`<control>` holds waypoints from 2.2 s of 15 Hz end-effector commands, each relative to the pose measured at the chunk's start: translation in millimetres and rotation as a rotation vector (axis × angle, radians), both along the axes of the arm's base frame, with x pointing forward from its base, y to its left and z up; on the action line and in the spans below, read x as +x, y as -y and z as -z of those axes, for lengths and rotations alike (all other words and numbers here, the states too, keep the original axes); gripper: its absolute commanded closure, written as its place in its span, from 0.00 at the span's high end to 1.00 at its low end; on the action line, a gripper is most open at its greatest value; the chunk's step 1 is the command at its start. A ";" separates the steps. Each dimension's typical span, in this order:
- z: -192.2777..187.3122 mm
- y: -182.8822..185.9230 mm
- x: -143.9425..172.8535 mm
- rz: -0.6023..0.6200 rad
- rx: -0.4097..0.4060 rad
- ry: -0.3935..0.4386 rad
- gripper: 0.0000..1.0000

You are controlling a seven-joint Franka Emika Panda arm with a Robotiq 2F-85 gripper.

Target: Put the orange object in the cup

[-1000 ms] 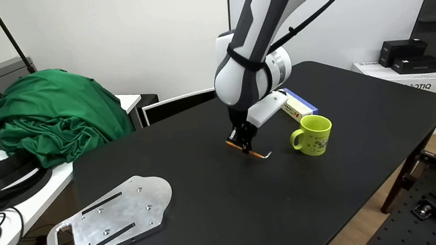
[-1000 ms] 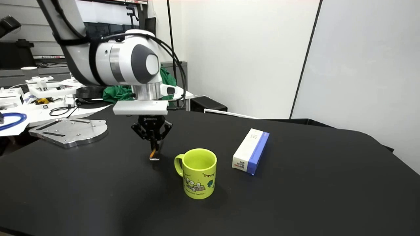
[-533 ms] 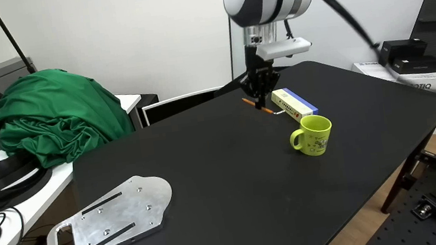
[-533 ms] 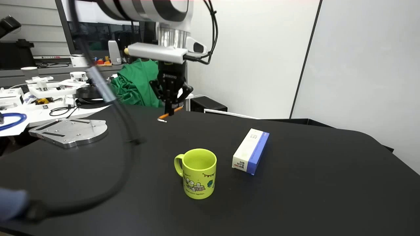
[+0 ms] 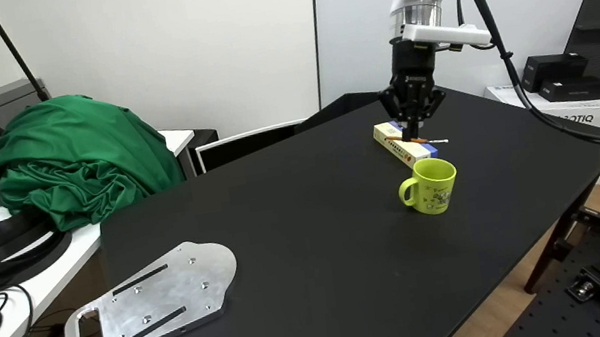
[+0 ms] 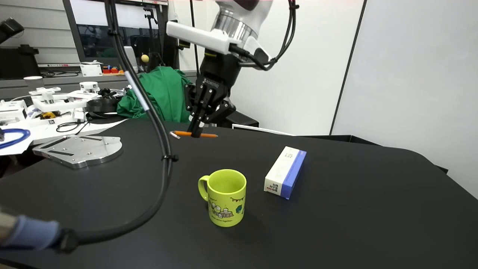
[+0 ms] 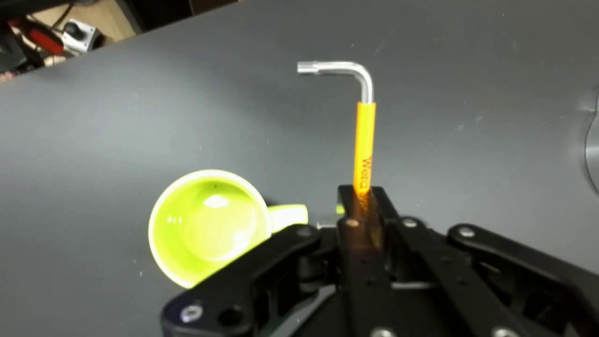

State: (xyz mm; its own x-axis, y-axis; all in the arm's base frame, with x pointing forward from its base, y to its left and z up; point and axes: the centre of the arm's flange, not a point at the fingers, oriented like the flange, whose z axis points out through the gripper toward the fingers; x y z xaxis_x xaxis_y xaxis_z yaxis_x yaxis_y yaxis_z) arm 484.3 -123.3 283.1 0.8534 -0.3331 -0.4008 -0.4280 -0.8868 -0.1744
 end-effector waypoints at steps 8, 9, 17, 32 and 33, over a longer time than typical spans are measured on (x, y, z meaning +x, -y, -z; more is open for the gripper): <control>53.4 66.0 -56.0 0.400 0.265 -0.272 0.02; 58.0 70.6 -59.9 0.441 0.284 -0.285 0.02; 87.7 116.6 -82.0 0.691 0.341 -0.303 0.02; 81.7 128.4 -83.7 0.718 0.298 -0.242 0.80; 72.2 122.0 -79.0 0.695 0.284 -0.216 0.87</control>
State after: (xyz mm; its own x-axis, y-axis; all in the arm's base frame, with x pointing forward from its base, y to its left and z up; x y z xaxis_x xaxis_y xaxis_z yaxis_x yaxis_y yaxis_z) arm 390.6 -260.3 180.8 0.3412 -0.6073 -0.7175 -0.9338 -0.3064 -0.1847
